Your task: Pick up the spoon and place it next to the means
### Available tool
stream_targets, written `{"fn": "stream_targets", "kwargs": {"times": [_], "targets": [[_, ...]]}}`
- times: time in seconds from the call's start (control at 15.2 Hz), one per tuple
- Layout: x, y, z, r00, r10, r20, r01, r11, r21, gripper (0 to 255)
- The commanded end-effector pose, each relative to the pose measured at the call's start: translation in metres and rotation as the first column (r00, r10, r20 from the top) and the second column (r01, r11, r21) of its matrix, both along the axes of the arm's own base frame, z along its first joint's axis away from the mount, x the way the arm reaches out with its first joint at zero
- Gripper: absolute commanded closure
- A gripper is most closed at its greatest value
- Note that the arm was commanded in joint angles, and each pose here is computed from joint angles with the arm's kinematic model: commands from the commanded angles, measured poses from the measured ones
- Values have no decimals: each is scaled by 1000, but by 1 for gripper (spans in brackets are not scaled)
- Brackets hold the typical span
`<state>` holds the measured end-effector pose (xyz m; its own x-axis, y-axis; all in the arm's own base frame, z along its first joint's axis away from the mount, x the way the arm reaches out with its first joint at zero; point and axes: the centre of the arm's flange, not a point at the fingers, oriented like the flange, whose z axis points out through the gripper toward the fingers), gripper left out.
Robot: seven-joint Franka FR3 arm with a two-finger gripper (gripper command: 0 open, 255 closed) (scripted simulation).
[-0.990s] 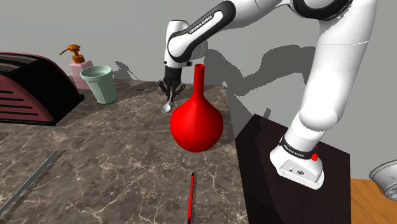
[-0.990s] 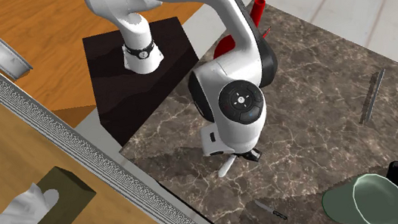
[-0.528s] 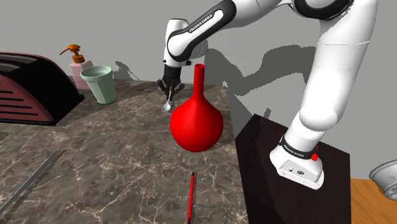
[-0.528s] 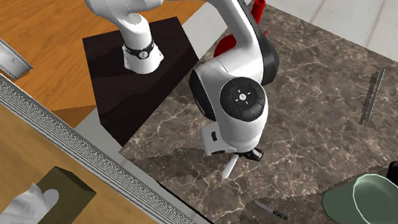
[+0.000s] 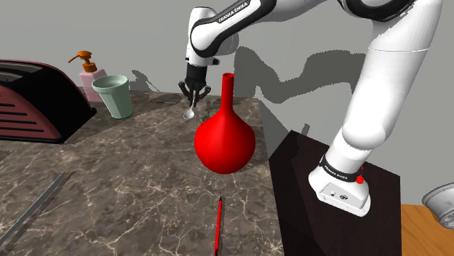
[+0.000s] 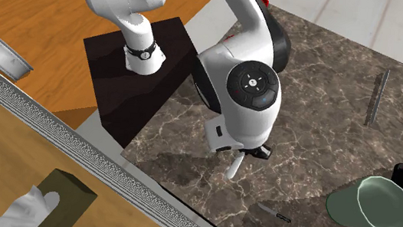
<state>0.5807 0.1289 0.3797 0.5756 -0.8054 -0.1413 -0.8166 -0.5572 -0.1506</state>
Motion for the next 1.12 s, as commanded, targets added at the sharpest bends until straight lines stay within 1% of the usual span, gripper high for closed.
{"fn": "stream_targets", "kwargs": {"times": [0.0,0.4,0.46,1.06], "targets": [[0,0,11,1000,0,0,0,1000,0,255],[0,0,43,1000,0,0,0,1000,0,255],[0,0,44,1000,0,0,0,1000,0,255],[-13,118,44,1000,0,0,0,1000,0,255]]}}
